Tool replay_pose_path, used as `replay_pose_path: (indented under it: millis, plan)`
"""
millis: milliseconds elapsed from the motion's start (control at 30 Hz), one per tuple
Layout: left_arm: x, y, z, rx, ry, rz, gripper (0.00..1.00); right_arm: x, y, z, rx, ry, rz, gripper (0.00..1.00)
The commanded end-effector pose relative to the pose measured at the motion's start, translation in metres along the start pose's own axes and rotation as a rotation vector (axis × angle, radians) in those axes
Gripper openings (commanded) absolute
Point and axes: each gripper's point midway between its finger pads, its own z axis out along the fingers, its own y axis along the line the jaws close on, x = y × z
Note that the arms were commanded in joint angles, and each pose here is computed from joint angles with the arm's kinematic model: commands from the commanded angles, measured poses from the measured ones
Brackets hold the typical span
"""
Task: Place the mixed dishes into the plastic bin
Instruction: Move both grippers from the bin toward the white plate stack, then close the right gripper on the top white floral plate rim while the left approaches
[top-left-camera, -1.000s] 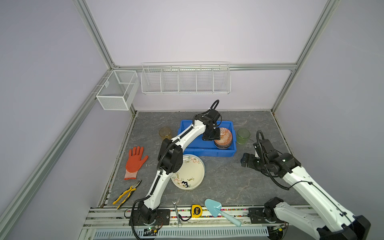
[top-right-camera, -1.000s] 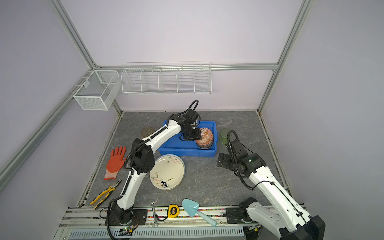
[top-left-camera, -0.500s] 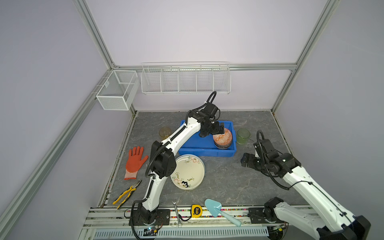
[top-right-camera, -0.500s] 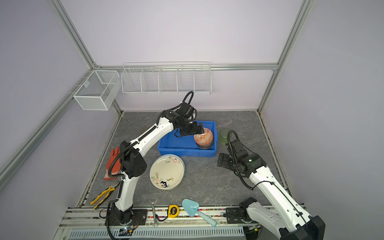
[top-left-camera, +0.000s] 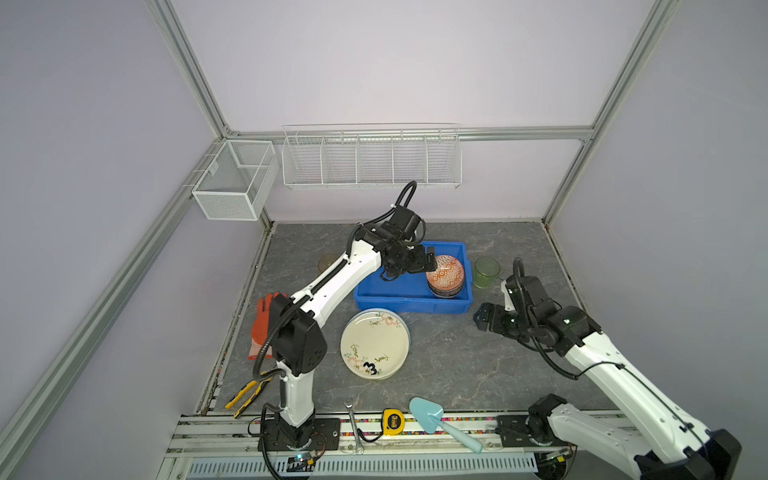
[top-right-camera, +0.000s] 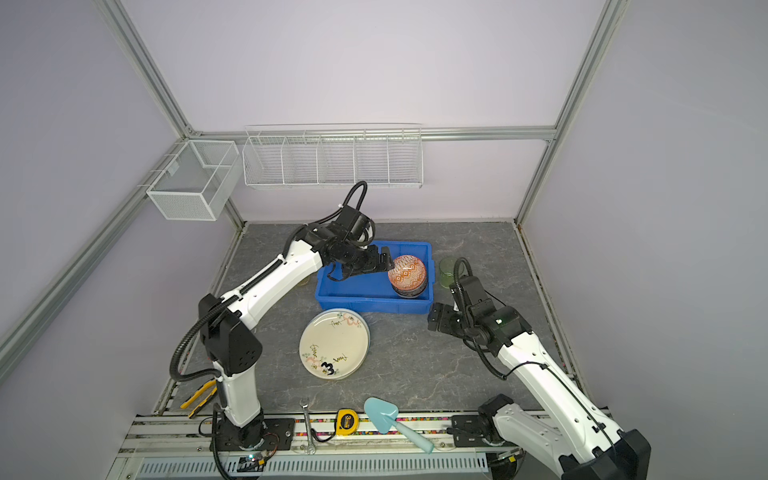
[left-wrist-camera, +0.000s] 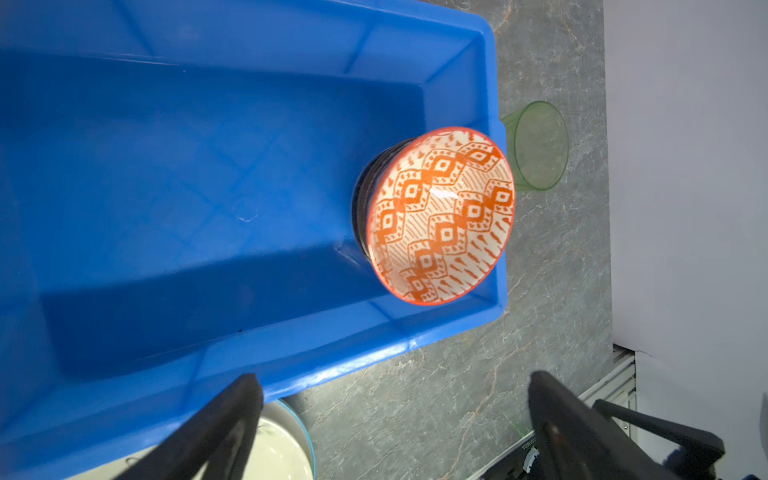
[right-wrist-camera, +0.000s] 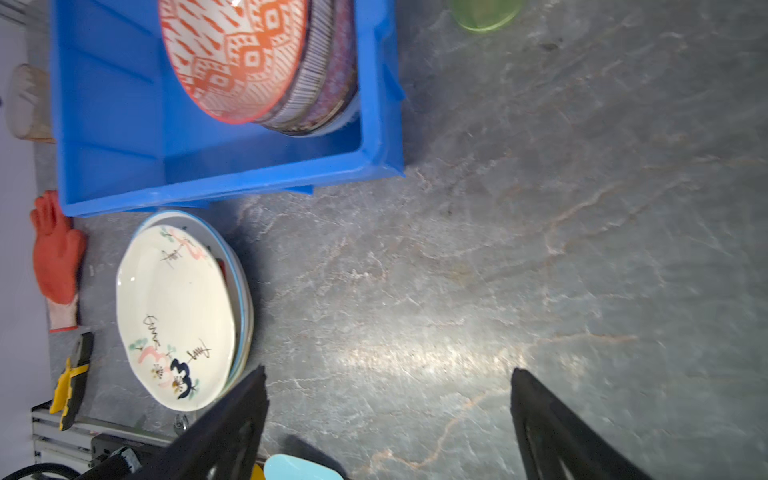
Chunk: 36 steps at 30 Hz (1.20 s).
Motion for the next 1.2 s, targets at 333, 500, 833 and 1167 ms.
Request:
replay_pose_path:
  millis: [333, 500, 833, 1167]
  plan:
    - [0.066, 0.112, -0.078, -0.087, -0.114, -0.321, 0.99, 0.016, 0.108, 0.086, -0.172, 0.119, -0.146, 0.94]
    - [0.099, 0.151, -0.103, -0.117, -0.180, -0.433, 1.00, 0.030, 0.133, 0.106, -0.188, 0.154, -0.184, 0.94]
    - [0.147, 0.196, -0.114, -0.151, -0.148, -0.569, 1.00, 0.053, 0.166, 0.122, -0.196, 0.216, -0.281, 0.92]
    - [0.184, 0.208, -0.125, -0.216, -0.107, -0.685, 1.00, 0.071, 0.174, 0.110, -0.198, 0.298, -0.316, 0.92]
